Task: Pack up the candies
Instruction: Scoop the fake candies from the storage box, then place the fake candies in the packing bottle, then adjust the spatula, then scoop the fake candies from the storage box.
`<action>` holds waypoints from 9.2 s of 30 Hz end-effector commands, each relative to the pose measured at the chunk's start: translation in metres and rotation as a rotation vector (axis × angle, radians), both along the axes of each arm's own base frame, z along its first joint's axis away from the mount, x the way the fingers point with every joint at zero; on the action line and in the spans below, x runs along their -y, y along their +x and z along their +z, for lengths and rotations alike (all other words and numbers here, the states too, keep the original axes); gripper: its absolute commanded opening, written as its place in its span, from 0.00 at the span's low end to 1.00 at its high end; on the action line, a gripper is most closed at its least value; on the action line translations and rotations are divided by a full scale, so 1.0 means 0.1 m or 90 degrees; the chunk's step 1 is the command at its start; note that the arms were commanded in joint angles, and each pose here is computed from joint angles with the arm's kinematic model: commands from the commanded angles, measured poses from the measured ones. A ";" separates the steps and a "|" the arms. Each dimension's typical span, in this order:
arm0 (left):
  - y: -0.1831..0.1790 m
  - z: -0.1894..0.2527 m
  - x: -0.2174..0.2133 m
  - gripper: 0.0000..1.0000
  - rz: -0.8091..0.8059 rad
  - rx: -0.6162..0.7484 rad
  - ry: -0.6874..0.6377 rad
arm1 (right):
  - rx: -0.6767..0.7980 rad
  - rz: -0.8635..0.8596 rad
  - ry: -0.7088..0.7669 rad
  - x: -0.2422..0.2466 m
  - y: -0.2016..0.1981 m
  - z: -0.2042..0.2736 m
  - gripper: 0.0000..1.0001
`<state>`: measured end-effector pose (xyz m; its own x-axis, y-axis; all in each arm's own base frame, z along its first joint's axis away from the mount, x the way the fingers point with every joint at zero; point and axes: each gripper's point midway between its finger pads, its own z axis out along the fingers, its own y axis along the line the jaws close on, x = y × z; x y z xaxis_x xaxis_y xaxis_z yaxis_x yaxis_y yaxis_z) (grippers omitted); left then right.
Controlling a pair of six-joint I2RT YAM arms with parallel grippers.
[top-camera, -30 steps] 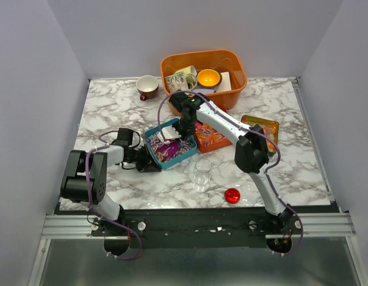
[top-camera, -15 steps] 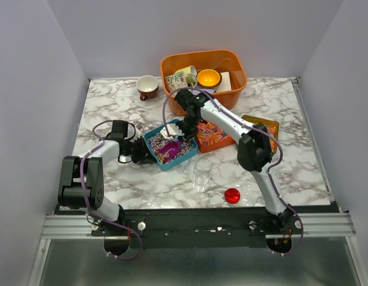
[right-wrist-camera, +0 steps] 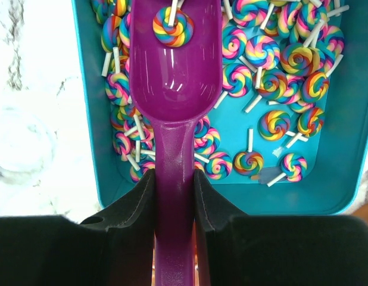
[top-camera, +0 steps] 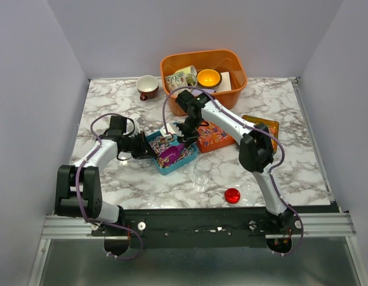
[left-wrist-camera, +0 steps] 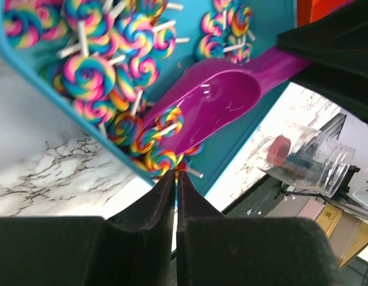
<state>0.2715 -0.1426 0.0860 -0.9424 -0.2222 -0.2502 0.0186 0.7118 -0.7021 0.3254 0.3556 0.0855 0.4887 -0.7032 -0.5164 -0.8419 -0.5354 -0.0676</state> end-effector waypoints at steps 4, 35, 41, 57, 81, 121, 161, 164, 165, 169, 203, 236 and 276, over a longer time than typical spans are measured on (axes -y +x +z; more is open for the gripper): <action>0.07 0.29 -0.01 0.16 -0.049 0.094 0.015 | -0.053 -0.061 -0.011 -0.06 -0.03 -0.09 0.01; 0.38 0.72 -0.44 0.19 -0.050 0.243 0.073 | -0.117 -0.196 0.085 0.18 0.26 0.09 0.01; 0.41 0.71 -0.52 0.19 -0.026 0.246 0.074 | -0.129 -0.213 0.126 0.20 0.32 0.20 0.01; 0.59 1.03 -0.59 0.21 -0.028 0.324 0.080 | -0.104 -0.254 0.280 0.43 0.20 0.93 0.01; 0.84 1.24 -0.51 0.22 0.021 0.406 0.011 | 0.053 -0.289 0.074 2.14 -0.76 1.37 0.01; 0.64 1.18 -0.54 0.23 0.052 0.420 0.018 | 0.172 -0.105 -0.149 2.37 -1.03 1.24 0.01; 0.75 1.33 -0.37 0.29 0.035 0.445 -0.056 | 0.345 0.018 -0.227 2.21 -1.08 1.68 0.01; 0.72 1.36 -0.30 0.29 0.017 0.449 -0.070 | 0.350 0.008 -0.220 2.21 -1.07 1.71 0.01; 0.70 1.39 -0.27 0.29 0.008 0.454 -0.077 | 0.350 0.005 -0.218 2.20 -1.07 1.73 0.01; 0.55 1.51 -0.05 0.33 -0.047 0.483 -0.129 | 0.334 -0.050 -0.154 2.00 -1.01 1.86 0.01; 0.18 1.56 0.76 0.57 -0.271 0.391 -0.294 | 0.156 -0.221 0.151 0.60 -0.48 2.00 0.01; 0.01 1.69 0.82 0.00 -0.377 0.277 -0.437 | 0.199 -0.191 0.135 0.62 -0.38 1.67 0.31; 0.01 -0.35 -0.73 0.13 0.360 0.047 0.021 | 0.495 0.021 -0.348 0.25 0.96 0.39 0.01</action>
